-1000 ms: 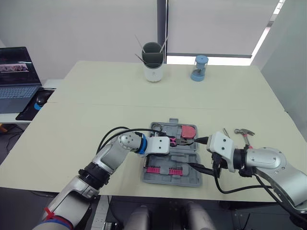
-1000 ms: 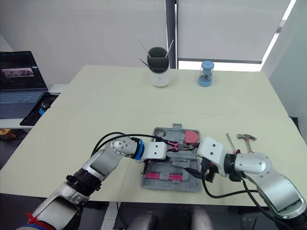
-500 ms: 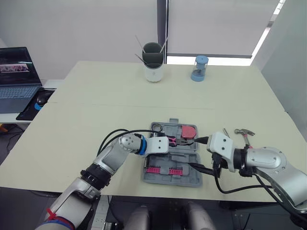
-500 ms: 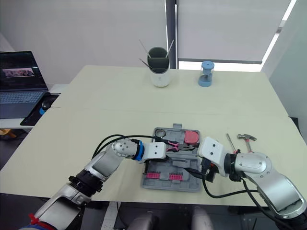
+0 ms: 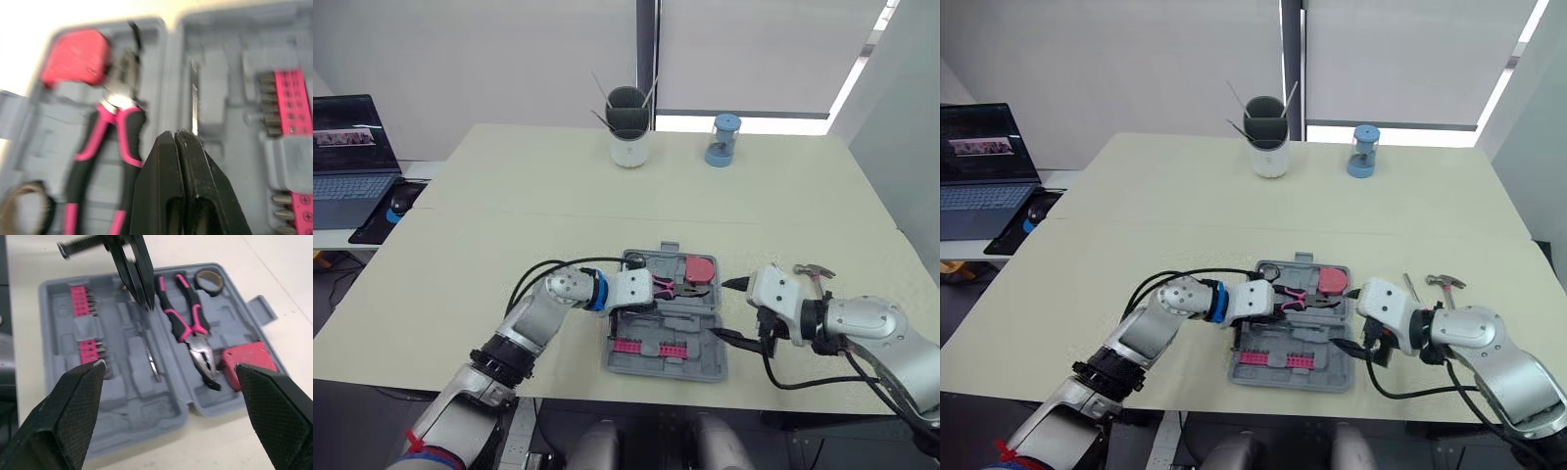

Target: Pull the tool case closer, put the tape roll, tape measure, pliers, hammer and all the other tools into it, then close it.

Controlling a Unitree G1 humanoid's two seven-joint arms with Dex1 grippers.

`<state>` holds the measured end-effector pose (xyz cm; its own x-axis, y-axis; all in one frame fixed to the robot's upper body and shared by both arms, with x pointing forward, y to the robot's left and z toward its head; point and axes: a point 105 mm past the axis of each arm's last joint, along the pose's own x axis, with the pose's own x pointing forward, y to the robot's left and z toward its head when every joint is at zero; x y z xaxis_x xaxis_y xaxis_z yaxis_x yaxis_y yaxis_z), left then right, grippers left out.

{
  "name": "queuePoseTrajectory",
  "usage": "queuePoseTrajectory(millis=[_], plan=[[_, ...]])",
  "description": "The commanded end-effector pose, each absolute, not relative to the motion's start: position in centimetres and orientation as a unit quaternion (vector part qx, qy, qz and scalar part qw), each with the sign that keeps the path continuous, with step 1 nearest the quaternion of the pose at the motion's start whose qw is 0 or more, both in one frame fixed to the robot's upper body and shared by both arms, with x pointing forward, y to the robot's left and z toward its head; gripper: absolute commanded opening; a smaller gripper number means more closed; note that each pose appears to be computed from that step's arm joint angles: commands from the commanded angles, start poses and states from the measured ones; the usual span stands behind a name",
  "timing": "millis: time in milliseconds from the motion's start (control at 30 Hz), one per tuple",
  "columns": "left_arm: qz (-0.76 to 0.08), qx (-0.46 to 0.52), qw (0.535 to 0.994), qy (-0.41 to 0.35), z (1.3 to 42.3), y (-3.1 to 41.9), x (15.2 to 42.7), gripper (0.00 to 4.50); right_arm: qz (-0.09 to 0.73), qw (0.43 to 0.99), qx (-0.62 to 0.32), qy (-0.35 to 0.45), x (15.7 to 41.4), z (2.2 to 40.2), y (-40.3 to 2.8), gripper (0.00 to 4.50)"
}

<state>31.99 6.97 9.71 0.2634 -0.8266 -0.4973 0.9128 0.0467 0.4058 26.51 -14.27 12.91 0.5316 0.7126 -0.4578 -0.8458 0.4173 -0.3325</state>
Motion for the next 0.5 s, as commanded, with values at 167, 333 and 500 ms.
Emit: queuePoseTrajectory(millis=[167, 333, 500], plan=[[-0.533, 0.225, 0.815, 0.007, 14.5, 13.5, 32.0, 1.93, 0.404, 0.878, -0.241, 0.091, 27.9, 15.2, -21.5, 4.5], [-0.421, 0.184, 0.887, 0.052, 13.4, 21.0, 31.8, 3.57, 0.353, 0.903, -0.218, 0.108, 27.5, 14.7, -27.5, 4.5], [-0.273, 0.166, 0.943, 0.087, 11.3, 29.2, 30.8, 4.49, 0.262, 0.936, -0.201, 0.126, 27.2, 14.2, -34.0, 4.5]])
